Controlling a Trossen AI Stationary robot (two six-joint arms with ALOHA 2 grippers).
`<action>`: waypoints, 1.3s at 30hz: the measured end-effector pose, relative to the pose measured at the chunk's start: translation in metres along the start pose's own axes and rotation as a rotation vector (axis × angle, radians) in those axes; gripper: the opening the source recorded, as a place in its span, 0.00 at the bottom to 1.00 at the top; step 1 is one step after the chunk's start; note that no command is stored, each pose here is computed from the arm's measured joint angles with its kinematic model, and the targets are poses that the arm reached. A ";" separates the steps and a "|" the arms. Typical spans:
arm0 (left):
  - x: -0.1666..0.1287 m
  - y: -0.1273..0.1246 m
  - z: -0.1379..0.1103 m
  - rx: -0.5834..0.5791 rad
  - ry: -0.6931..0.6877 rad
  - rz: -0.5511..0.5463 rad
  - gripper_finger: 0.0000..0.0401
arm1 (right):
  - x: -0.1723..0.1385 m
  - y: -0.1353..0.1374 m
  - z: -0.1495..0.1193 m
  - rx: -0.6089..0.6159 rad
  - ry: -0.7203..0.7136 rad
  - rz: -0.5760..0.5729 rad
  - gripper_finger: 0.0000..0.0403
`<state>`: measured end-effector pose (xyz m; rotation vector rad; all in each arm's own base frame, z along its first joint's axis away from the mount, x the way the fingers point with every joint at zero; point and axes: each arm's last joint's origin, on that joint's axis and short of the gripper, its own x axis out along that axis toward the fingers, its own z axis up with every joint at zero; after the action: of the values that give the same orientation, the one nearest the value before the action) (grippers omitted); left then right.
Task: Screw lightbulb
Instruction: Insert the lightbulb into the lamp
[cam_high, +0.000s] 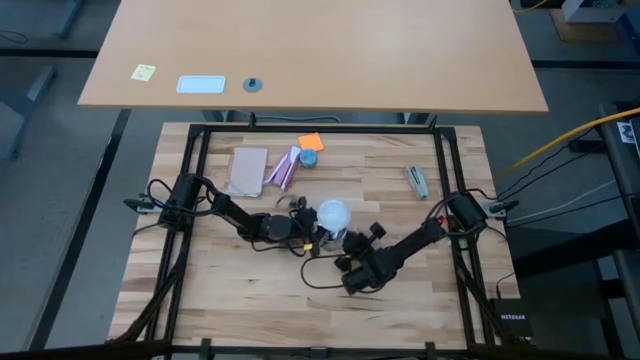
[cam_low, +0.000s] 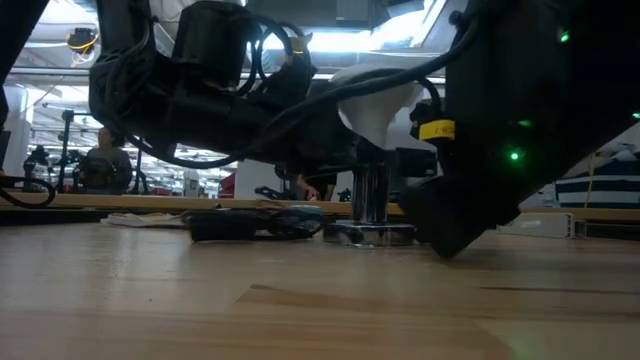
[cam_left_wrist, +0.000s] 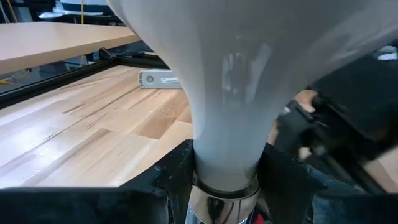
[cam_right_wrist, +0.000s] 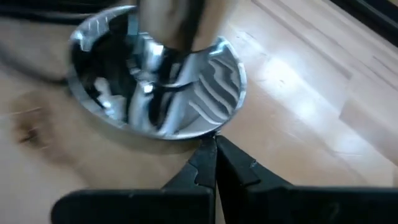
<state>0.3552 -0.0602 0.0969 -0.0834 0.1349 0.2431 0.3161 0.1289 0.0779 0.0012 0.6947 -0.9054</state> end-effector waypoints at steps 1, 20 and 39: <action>0.000 0.000 0.000 -0.001 0.000 -0.004 0.39 | 0.001 -0.001 0.000 -0.002 0.002 -0.006 0.01; -0.002 -0.006 -0.001 -0.012 0.006 -0.038 0.39 | 0.008 -0.008 0.008 -0.071 -0.054 -0.079 0.01; -0.002 -0.005 -0.001 -0.012 0.005 -0.021 0.39 | -0.060 0.036 0.016 0.149 -0.122 0.397 0.01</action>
<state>0.3548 -0.0655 0.0968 -0.0975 0.1375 0.2223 0.3267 0.1903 0.1136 0.2080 0.4884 -0.5680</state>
